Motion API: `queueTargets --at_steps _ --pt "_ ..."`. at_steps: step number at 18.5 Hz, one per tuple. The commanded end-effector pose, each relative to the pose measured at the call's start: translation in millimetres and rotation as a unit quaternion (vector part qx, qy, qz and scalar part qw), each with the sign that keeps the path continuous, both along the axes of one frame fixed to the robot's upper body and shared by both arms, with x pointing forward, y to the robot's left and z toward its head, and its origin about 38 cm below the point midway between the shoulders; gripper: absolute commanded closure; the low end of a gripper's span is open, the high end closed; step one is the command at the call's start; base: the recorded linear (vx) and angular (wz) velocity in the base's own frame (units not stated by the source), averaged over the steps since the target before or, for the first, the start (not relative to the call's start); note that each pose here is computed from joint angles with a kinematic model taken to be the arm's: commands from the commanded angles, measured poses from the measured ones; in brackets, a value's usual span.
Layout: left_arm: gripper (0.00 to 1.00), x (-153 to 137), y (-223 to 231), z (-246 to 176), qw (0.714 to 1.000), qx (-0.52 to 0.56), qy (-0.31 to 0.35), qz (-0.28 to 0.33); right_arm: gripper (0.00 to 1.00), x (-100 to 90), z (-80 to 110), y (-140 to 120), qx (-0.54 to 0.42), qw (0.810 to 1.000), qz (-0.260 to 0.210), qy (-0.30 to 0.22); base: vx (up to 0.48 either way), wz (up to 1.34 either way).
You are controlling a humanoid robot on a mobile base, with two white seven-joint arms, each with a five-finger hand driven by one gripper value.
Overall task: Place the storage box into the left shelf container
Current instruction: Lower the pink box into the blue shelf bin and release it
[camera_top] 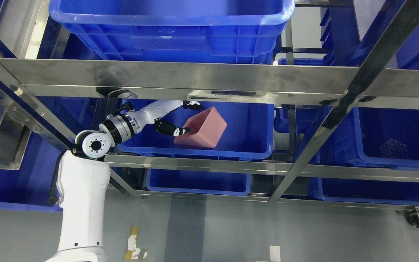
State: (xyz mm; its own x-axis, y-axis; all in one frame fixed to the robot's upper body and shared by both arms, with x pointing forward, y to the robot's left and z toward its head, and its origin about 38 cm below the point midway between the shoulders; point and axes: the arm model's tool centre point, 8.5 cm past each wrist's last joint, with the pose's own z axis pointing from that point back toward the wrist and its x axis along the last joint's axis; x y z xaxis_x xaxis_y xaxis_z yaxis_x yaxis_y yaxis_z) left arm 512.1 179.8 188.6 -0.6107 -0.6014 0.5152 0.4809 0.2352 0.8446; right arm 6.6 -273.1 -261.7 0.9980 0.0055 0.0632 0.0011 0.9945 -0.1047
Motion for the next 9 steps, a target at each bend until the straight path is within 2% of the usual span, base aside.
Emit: queueTargets --at_steps 1,3,5,7,9 --pt "0.01 7.7 11.8 -24.0 0.994 -0.093 0.022 0.045 0.00 10.2 1.0 -11.0 -0.007 1.000 -0.001 -0.012 0.000 0.00" --pt "0.01 -3.2 14.2 -33.1 0.971 -0.227 0.026 0.066 0.00 10.2 1.0 -10.8 -0.006 1.000 -0.001 -0.012 -0.002 0.01" --pt "0.01 -22.3 11.4 -50.5 0.947 -0.310 0.053 0.060 0.00 10.2 1.0 -11.0 -0.007 1.000 -0.001 -0.012 -0.002 0.01" --pt "0.01 -46.3 13.8 -65.4 0.928 -0.358 0.075 0.070 0.00 10.2 1.0 -10.9 -0.006 1.000 -0.001 -0.012 0.000 0.00" --pt "0.01 -68.0 16.8 -63.2 0.905 -0.407 0.076 0.092 0.00 10.2 1.0 -11.0 -0.007 1.000 -0.001 -0.012 0.000 0.00"
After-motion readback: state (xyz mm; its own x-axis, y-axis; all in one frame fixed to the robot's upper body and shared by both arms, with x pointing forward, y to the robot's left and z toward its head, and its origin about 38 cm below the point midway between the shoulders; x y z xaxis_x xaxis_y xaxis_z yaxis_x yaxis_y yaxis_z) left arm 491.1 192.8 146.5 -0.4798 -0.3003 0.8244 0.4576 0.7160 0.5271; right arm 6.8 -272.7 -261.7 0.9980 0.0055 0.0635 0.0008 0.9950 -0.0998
